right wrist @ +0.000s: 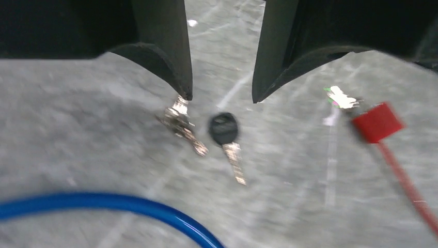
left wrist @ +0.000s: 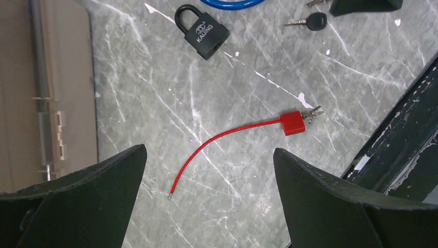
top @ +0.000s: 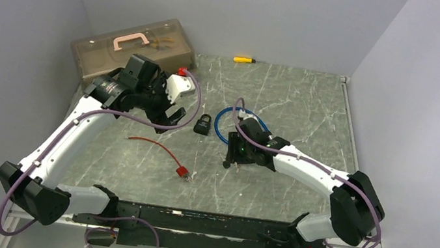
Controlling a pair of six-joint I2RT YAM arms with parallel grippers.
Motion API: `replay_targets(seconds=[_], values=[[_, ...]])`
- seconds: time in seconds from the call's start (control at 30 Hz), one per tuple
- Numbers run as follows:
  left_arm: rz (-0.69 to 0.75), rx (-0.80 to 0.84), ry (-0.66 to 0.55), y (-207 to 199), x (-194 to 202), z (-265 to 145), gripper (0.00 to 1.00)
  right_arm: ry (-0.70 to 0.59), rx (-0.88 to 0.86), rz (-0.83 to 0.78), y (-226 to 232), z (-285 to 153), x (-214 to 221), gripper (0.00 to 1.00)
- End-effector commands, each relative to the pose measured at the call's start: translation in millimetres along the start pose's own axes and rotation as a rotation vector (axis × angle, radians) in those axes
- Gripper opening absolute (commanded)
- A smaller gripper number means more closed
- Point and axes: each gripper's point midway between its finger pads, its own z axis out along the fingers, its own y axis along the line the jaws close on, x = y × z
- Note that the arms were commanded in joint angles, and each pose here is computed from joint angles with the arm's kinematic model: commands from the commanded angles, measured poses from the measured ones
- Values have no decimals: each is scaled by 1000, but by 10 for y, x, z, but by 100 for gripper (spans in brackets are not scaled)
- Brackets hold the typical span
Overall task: Unlock with the key
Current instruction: Pick up the key from the center of the board.
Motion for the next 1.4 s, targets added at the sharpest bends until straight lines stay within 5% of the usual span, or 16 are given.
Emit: replay_targets(seconds=[0.0,0.7,1.07,1.37], values=[[16,63,-5,-69,17,124,99,-12,221,60,-464,31,155,46],[3,47,-9,-97,143,184,100,25,243,70,-573,432,217,51],[-1,51,2,-100,238,301,99,43,237,86,-592,383,316,2],[-1,121,5,-189,288,447,99,-81,114,55,-337,52,-36,0]])
